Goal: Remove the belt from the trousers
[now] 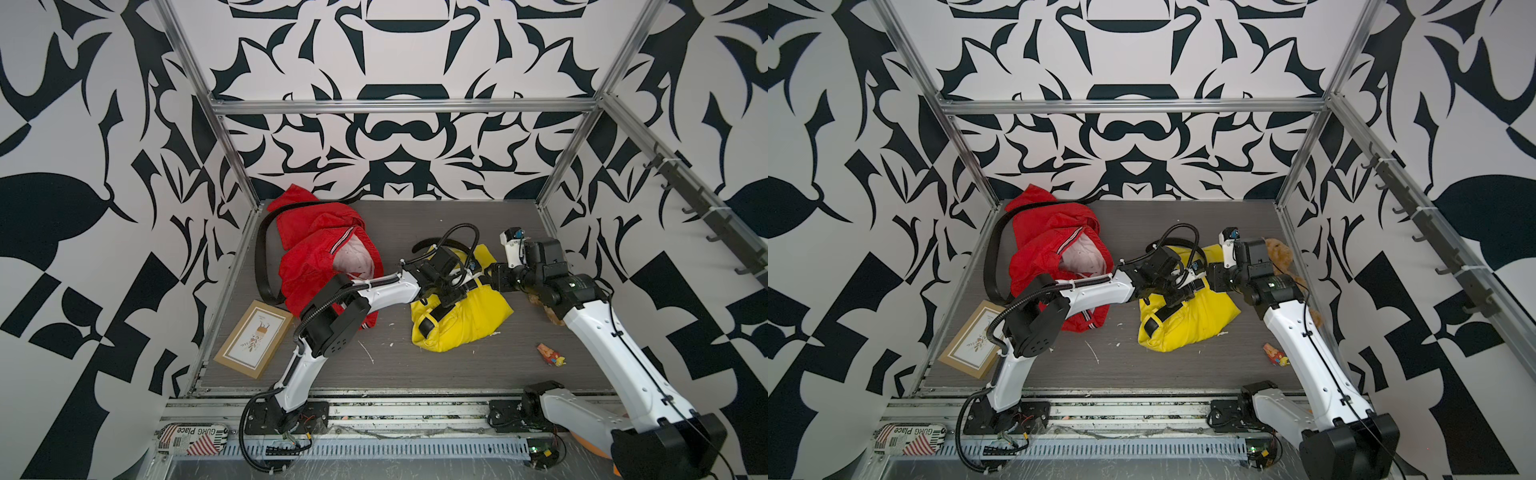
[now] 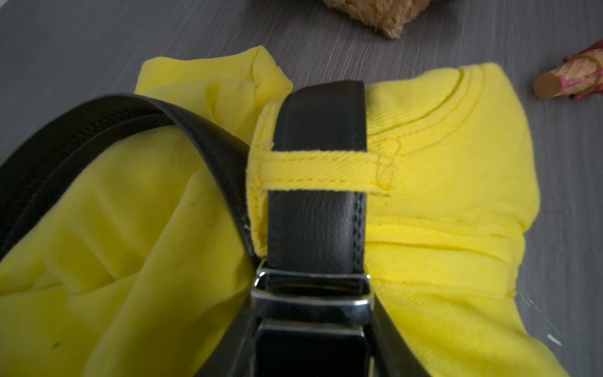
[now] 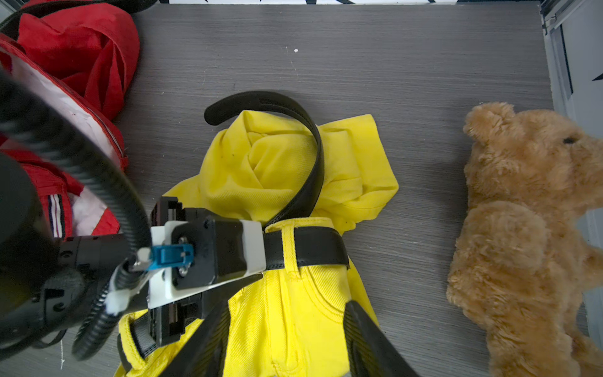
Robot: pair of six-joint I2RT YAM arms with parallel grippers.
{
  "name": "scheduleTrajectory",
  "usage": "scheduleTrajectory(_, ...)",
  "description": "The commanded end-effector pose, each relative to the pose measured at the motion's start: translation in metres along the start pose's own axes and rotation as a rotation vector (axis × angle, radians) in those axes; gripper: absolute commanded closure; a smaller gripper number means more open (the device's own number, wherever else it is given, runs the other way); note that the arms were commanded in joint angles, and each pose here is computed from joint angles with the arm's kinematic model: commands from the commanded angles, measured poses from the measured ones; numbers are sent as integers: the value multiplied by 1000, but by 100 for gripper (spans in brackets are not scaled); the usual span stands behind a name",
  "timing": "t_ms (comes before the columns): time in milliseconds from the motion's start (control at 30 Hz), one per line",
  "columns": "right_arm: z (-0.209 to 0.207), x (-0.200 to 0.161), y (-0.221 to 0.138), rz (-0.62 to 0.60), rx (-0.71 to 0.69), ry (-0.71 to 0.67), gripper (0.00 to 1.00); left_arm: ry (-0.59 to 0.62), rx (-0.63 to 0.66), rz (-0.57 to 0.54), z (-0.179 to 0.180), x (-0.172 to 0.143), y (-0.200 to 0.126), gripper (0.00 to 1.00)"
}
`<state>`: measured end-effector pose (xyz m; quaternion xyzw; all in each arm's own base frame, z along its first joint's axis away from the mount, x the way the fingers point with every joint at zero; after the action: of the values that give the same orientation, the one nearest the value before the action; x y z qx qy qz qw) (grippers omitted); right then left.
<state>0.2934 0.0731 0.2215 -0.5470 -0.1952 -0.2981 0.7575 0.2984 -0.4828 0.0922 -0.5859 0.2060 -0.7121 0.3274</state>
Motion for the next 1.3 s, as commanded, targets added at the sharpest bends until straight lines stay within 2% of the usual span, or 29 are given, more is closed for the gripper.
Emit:
scheduleTrajectory(0,1,3,1,-24,15,14,40,7,25,-11,2,7,-14,75)
scheduleTrajectory(100,-2,-3,7,-8,12,24,40,13,78,-20,9,12,-35,86)
scheduleTrajectory(200,-2,-10,14,17,23,34,39,39,128,-38,13,22,-63,91)
scheduleTrajectory(433,10,-37,25,96,138,50,39,109,181,-48,16,33,-123,98)
scheduleTrajectory(667,22,-44,41,96,247,35,39,143,215,-40,18,32,-155,100)
scheduleTrajectory(767,36,-47,52,133,344,33,50,130,234,-38,21,28,-165,100)
scheduleTrajectory(900,50,-54,60,193,444,49,75,103,279,-33,33,21,-182,100)
scheduleTrajectory(1067,46,-36,52,127,386,38,100,81,341,-9,51,8,-207,100)
scheduleTrajectory(1267,33,11,20,-57,225,-20,100,95,437,-3,78,5,-248,100)
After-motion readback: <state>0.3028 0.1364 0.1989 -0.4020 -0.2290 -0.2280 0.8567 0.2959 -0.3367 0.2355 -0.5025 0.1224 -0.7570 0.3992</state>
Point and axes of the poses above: each gripper's point midway between its finger pads, its own y axis out along the fingers, its own z axis along the line the jaws close on, x = y × z, the point moved 1 cm from there along -y, back along the fingers, and after that the axes turned 15 degrees about y, right-handed, at the moved point
